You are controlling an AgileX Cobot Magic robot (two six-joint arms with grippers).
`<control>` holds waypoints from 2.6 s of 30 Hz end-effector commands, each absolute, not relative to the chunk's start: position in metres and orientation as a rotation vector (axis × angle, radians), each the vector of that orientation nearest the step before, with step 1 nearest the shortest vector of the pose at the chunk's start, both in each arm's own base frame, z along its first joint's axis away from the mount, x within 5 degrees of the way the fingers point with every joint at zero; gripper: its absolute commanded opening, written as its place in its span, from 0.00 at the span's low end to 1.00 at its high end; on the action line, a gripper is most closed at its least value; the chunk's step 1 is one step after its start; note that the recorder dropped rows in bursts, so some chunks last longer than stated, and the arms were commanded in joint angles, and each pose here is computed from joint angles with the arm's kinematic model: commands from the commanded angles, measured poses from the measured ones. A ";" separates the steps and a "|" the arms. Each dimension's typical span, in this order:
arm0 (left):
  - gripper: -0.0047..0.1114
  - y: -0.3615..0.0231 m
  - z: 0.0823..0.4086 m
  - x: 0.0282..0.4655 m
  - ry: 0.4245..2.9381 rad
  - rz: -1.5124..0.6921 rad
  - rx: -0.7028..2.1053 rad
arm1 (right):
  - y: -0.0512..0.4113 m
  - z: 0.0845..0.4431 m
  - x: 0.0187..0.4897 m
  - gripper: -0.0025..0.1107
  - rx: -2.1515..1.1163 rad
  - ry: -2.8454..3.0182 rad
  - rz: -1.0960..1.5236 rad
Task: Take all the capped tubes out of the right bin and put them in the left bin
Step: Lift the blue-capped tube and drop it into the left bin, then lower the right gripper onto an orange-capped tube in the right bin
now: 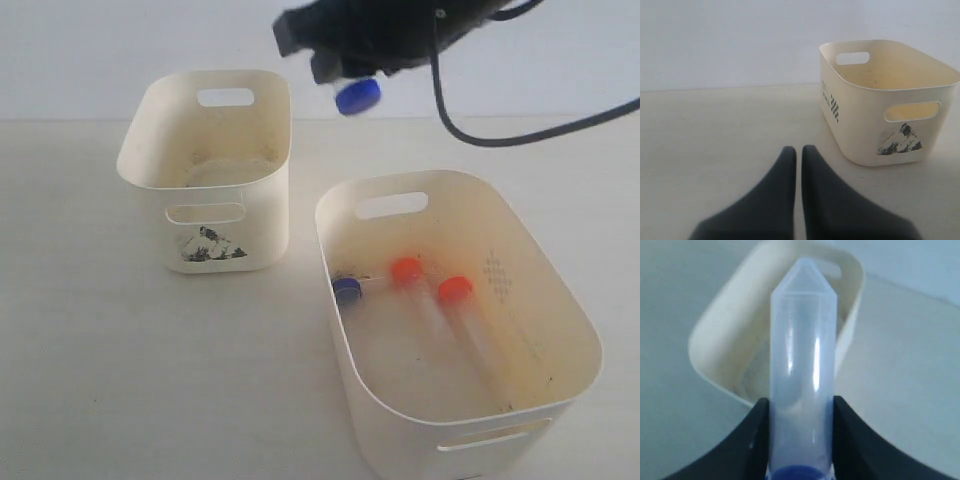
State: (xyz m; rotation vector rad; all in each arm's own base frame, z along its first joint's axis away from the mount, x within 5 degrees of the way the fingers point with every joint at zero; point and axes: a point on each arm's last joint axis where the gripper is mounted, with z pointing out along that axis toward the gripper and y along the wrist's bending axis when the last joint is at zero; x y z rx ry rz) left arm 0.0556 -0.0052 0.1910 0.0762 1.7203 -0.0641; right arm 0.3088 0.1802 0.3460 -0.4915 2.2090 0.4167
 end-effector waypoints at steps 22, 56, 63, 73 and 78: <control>0.08 -0.005 0.193 0.055 1.710 -0.071 0.072 | 0.228 0.344 0.363 0.03 -0.570 1.951 0.549; 0.08 -0.005 0.193 0.055 1.710 -0.071 0.072 | 0.135 0.216 0.266 0.02 -0.318 2.603 0.331; 0.08 -0.005 0.193 0.055 1.710 -0.071 0.072 | 0.141 0.218 0.262 0.02 -0.288 2.637 0.386; 0.08 -0.005 0.193 0.055 1.710 -0.071 0.072 | 0.160 0.224 0.264 0.02 -0.417 2.591 0.347; 0.08 -0.005 0.193 0.055 1.710 -0.071 0.072 | 0.159 0.215 0.268 0.02 -0.417 2.607 0.291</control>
